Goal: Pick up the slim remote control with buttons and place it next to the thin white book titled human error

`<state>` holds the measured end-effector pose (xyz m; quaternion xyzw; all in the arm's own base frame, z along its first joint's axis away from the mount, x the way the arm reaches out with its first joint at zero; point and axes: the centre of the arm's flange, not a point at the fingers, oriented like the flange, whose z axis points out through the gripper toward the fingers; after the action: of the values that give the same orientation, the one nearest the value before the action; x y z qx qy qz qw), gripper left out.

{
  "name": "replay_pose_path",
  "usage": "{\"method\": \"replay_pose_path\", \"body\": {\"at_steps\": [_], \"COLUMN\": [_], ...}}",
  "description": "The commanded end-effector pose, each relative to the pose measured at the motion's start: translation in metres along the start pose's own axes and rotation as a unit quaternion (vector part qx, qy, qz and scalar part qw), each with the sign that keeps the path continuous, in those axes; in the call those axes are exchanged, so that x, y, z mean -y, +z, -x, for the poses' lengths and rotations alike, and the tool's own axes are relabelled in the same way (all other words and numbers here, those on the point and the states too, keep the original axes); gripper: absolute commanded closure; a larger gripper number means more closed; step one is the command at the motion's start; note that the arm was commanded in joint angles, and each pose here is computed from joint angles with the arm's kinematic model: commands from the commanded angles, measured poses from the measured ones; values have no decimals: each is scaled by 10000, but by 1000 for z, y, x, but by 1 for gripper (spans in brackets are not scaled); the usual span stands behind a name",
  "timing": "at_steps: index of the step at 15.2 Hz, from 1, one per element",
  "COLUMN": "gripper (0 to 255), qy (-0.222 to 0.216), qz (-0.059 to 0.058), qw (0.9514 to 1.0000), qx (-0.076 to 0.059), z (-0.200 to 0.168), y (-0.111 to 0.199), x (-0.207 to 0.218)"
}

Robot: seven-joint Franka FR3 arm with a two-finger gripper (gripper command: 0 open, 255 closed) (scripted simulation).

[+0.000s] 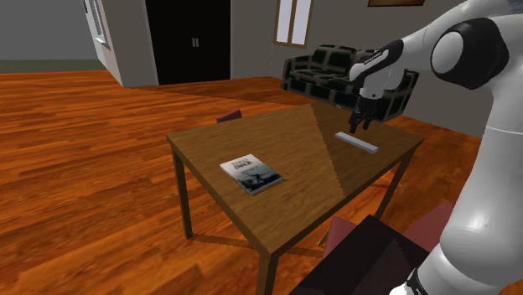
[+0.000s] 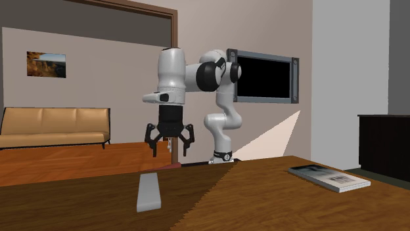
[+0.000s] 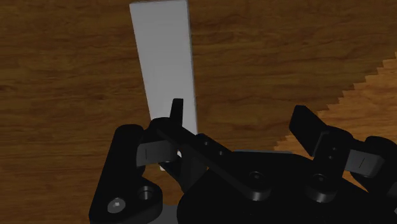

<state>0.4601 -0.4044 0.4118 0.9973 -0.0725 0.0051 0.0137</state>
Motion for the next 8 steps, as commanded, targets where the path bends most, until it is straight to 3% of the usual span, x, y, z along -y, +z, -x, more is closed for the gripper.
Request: {"method": "replay_pose_path", "body": {"at_steps": [1, 5, 8], "gripper": [0, 0, 0], "qy": [2, 19, 19], "qz": [-14, -34, -34], "qw": [10000, 9999, 9999], "qx": [32, 97, 97], "z": [-12, -29, -29], "y": [17, 43, 59], "x": [-22, -60, -60]}}
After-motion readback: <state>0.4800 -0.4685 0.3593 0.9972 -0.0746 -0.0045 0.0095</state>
